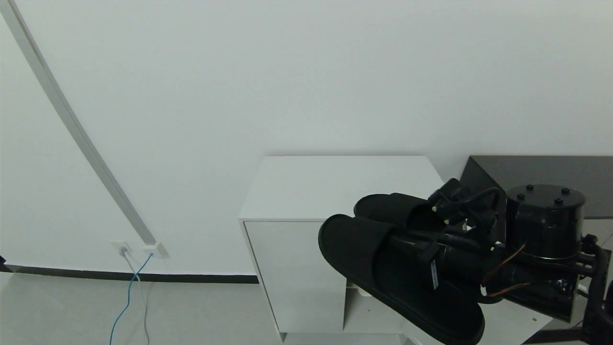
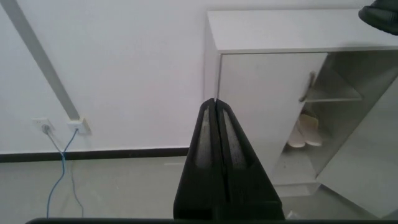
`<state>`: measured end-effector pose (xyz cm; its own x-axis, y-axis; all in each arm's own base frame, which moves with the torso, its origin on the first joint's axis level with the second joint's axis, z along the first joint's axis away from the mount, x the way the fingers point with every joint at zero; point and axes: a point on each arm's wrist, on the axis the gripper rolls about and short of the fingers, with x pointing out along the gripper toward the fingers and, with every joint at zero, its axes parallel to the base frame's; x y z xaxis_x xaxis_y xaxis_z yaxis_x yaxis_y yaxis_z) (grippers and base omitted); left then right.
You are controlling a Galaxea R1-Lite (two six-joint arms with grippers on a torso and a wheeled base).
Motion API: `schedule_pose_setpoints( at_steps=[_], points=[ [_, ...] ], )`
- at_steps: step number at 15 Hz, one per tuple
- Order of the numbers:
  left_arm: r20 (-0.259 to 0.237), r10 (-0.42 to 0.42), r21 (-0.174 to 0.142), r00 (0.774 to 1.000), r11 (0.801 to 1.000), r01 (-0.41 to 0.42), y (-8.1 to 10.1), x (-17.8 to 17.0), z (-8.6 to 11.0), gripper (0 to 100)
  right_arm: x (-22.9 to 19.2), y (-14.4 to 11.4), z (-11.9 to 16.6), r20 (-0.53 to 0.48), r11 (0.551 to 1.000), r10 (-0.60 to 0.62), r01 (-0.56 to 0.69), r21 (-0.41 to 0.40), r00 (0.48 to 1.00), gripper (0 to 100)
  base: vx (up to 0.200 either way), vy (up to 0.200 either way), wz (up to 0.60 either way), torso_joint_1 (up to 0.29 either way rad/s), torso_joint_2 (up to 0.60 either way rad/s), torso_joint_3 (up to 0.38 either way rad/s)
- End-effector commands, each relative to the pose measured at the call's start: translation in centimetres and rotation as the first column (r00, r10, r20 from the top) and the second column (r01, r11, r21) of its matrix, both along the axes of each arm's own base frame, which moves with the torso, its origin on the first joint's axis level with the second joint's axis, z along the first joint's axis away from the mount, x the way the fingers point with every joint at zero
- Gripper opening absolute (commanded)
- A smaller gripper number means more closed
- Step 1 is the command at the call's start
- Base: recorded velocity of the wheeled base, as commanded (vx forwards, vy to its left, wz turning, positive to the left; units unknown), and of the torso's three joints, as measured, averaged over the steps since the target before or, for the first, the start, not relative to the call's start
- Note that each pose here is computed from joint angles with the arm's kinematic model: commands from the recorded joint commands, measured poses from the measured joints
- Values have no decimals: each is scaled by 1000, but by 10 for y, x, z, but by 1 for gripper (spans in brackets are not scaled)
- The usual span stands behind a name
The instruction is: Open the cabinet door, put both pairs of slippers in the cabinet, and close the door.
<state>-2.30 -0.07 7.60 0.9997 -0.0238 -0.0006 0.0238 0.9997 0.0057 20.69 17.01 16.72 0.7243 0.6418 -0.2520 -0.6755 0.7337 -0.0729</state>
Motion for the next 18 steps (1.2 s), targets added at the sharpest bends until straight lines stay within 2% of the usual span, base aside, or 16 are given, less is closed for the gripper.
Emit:
schedule_pose_setpoints(
  at_steps=[1,4,18],
  points=[
    [-2,1,0,1000,1000,-1,0,0,0,0,0,0,-2,-8,1000,2,-3,-2,1000,0,0,-200,0,7,2,2],
    [-1,-1,0,1000,1000,1,0,0,0,0,0,-1,-1,-7,1000,2,-2,3,1000,0,0,-200,0,4,1,1],
    [-1,1,-1,1000,1000,-1,0,0,0,0,-12,0,-8,-25,999,39,-39,-13,999,0,0,0,0,0,0,0]
  ],
)
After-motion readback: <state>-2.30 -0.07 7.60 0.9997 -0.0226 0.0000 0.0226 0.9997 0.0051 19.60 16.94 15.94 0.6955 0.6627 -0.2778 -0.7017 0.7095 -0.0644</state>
